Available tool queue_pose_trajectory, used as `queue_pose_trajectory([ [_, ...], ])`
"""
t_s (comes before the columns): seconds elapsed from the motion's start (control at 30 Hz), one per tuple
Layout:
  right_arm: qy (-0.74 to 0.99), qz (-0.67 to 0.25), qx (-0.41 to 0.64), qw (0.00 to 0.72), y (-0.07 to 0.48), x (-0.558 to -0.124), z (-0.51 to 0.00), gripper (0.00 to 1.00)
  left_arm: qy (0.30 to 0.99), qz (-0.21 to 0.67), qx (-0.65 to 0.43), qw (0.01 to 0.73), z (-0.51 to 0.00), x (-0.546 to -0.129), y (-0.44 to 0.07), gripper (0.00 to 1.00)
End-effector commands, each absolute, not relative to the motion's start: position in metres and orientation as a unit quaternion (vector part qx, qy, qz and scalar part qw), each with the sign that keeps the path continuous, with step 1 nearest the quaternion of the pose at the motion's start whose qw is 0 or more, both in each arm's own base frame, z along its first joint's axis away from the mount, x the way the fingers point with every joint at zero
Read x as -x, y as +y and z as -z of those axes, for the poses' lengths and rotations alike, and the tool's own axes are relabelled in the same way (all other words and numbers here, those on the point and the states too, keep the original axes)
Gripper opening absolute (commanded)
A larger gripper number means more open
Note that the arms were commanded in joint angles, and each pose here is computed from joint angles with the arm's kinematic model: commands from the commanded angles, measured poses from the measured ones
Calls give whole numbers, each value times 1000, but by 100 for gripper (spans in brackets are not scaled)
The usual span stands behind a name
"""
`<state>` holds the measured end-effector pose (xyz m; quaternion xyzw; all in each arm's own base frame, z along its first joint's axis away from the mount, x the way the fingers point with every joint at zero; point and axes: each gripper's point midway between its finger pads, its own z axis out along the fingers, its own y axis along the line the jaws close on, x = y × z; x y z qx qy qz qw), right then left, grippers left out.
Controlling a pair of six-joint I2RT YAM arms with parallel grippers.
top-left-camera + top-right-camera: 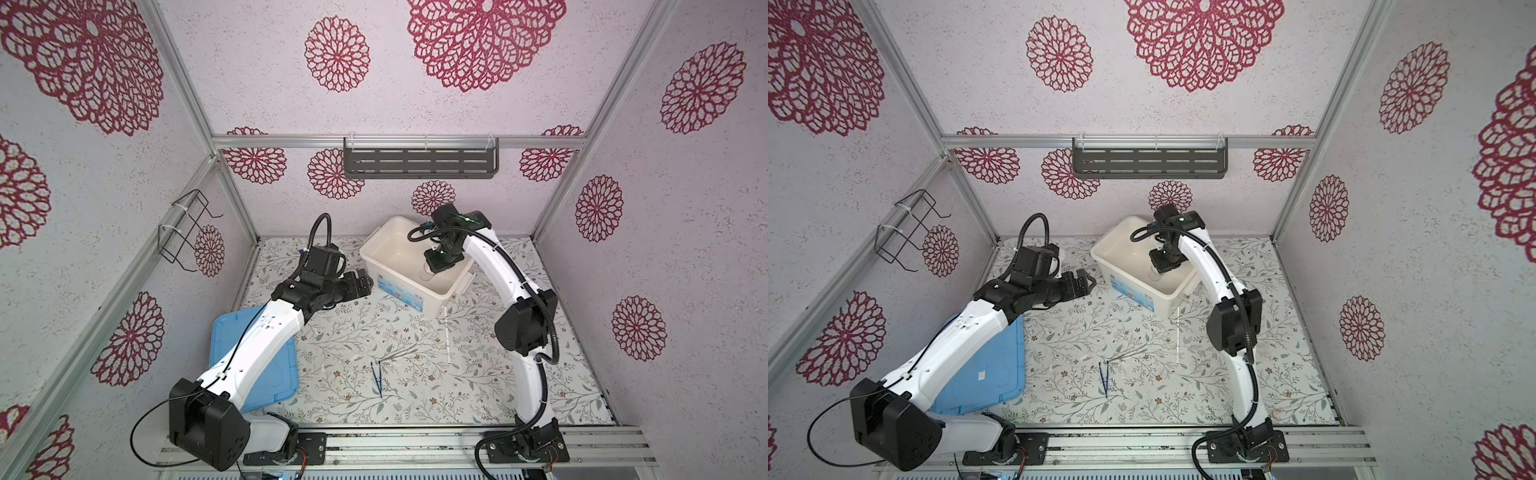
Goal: Organize the chemistry lab equipment
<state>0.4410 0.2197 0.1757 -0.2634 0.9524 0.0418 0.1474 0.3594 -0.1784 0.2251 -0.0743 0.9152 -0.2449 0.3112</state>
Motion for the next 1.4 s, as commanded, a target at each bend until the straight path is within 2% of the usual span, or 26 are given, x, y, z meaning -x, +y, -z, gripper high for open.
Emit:
queue_pose_trajectory([
  [0.0,949,2,284,135,202,-435,-179,0,904,250,93,334,-231,-384,-186,95],
  [0.23,951,37,296,81,188,-422,-149,0,904,256,92,329,-226,-424,-208,96],
  [0.43,949,48,309,39,176,-397,-140,0,901,259,96,335,-225,-451,-219,96],
  [0.7,949,31,315,8,173,-359,-144,0,915,261,86,297,-199,-471,-236,96],
  [1.13,935,59,351,-5,173,-385,-112,0,916,245,103,299,-193,-476,-215,95],
  [1.37,934,38,356,-9,178,-388,-96,0,918,237,103,300,-194,-469,-200,95],
])
